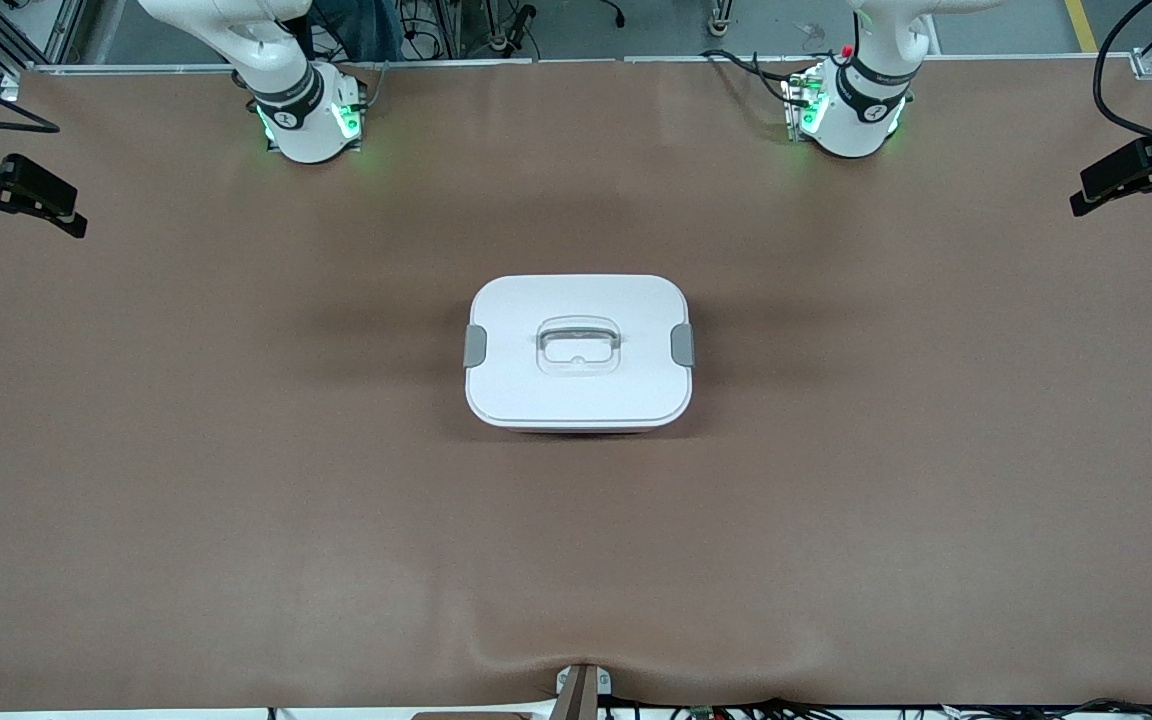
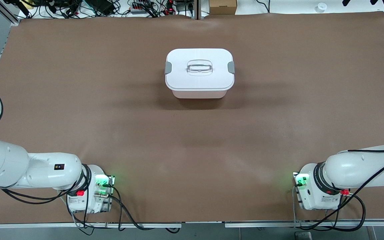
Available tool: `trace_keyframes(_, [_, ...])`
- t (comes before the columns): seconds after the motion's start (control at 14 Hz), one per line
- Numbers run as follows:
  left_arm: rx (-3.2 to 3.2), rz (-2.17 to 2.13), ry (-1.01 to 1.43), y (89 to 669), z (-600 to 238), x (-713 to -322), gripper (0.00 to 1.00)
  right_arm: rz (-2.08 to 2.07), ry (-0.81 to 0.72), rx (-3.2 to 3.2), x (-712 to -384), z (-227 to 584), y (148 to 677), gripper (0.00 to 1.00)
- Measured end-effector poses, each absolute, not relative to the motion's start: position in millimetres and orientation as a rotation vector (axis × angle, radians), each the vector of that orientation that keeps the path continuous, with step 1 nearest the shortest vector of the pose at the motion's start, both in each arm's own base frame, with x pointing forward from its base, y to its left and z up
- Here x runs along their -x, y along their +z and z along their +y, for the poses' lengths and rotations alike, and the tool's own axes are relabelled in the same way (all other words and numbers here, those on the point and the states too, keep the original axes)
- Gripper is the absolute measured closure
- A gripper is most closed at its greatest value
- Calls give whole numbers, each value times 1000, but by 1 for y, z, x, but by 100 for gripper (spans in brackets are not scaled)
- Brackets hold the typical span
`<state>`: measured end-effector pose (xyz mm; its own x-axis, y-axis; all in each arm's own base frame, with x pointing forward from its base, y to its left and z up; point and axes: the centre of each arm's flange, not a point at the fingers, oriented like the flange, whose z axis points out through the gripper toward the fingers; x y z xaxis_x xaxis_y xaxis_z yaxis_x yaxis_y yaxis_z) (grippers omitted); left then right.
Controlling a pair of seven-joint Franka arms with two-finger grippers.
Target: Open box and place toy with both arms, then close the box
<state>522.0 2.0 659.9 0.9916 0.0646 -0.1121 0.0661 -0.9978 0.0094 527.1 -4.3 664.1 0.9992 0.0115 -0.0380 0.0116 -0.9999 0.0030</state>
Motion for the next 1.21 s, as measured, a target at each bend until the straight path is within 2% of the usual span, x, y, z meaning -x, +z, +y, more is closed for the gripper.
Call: trace_keyframes(1.21, [-3125,60,-128,635,-11,-551,0,20,-51,-3138,-528,-4,665,0])
